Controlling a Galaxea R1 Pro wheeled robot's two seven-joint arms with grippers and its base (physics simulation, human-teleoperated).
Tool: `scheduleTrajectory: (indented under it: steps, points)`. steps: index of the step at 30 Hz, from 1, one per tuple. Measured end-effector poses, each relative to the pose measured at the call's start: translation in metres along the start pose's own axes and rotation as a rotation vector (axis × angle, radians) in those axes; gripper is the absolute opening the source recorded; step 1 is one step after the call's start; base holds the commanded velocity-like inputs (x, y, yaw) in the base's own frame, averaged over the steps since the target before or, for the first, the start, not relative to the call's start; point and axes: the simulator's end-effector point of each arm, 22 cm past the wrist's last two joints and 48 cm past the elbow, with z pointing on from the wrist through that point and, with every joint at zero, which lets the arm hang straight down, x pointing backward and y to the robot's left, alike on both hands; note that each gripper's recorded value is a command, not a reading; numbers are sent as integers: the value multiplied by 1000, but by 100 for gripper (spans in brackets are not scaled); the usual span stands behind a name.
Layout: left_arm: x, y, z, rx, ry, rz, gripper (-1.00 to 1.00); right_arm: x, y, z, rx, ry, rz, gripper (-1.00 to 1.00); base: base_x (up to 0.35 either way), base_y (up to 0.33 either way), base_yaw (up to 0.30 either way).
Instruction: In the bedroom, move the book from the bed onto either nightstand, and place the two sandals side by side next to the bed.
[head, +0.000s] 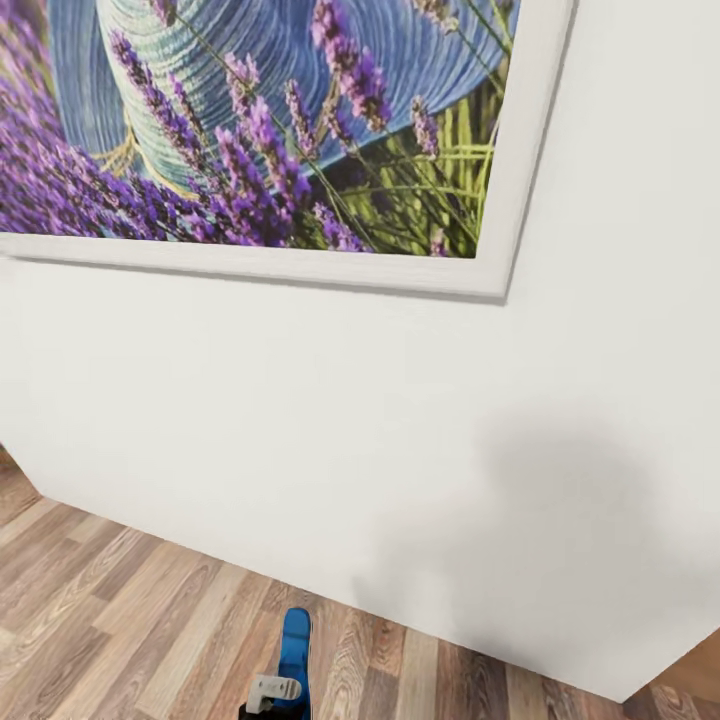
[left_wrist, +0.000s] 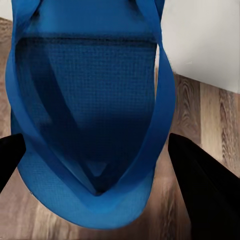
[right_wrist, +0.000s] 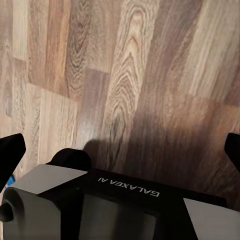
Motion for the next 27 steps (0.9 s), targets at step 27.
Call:
scheduleTrajectory:
  steps: [27]
  points:
    - [0, 0, 0, 0, 0, 0, -100, 0, 0, 0, 0, 0, 0, 100, 27, 0, 289]
